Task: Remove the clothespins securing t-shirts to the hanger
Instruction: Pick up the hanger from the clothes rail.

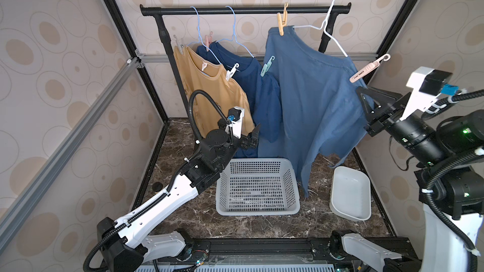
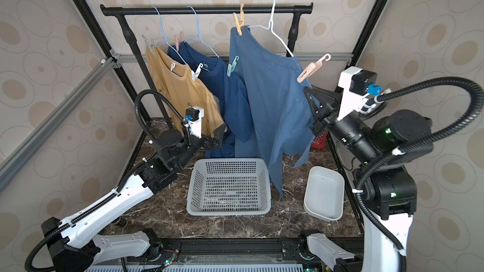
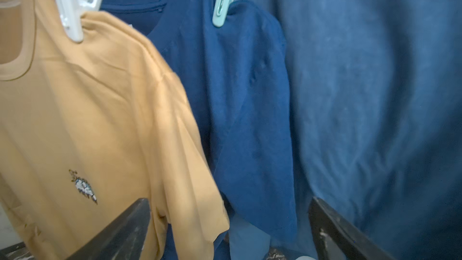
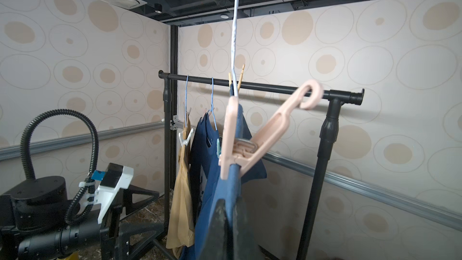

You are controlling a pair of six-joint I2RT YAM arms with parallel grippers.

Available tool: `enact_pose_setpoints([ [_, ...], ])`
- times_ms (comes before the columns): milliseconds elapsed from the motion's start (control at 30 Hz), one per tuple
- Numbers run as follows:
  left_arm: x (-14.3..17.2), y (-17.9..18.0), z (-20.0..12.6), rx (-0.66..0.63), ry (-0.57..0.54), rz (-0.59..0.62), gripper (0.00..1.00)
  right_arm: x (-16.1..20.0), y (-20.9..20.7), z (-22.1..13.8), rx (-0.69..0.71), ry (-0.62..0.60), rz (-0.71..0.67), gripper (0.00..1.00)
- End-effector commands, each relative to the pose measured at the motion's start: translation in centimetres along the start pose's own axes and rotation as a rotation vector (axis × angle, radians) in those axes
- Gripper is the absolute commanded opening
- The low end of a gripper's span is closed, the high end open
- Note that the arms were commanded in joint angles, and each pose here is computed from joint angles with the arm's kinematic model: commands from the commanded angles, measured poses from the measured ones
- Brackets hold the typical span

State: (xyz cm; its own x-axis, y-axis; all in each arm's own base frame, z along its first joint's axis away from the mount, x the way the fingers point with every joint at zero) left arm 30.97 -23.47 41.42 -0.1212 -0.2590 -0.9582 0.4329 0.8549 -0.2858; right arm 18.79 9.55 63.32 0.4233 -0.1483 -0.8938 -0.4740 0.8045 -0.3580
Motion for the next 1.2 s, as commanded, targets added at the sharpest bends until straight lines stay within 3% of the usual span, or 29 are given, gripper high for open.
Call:
enact_pose_setpoints([
  [0, -0.7, 0.7, -0.9, -0.024, -0.014, -0.017, 0.99, -4.0, 0.3, -1.4, -0.002, -0.111, -0.065, 0.0],
  [333, -1.3, 1.7, -3.1, -0.059, -0.024, -0.001, 0.99, -10.3, 0.7, -2.5, -0.06, -0.295, -0.028, 0.0],
  [667, -1.8, 3.2, -5.5, -0.113, -0.035, 0.02, 0.99, -13.5, 1.0, -4.1, -0.079, -0.395, 0.004, 0.0],
  [867, -2.2, 3.1, -6.1, -0.104, -0.04, 0.008, 0.99, -11.4, 2.2, -4.5, -0.118, -0.348, 0.066, 0.0],
  [1167, -3.4, 1.9, -6.1, -0.046, -0.027, 0.017, 0.99, -4.3, 4.7, -4.9, -0.182, -0.183, 0.136, 0.0],
])
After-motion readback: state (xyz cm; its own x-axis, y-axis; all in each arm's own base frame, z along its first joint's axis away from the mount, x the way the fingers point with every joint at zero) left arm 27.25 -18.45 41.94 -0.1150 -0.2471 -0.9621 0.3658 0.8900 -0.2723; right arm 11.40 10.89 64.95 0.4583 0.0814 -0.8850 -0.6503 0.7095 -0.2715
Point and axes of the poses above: each gripper's point midway between its finger pads, its own z axis out along the fingers, its own y axis along the line the jaws close on, x = y × z, the point moved 2 cm from there along -z, back along the fingers, and after that the axes turned 15 degrees about -z, right-handed, at the moved point
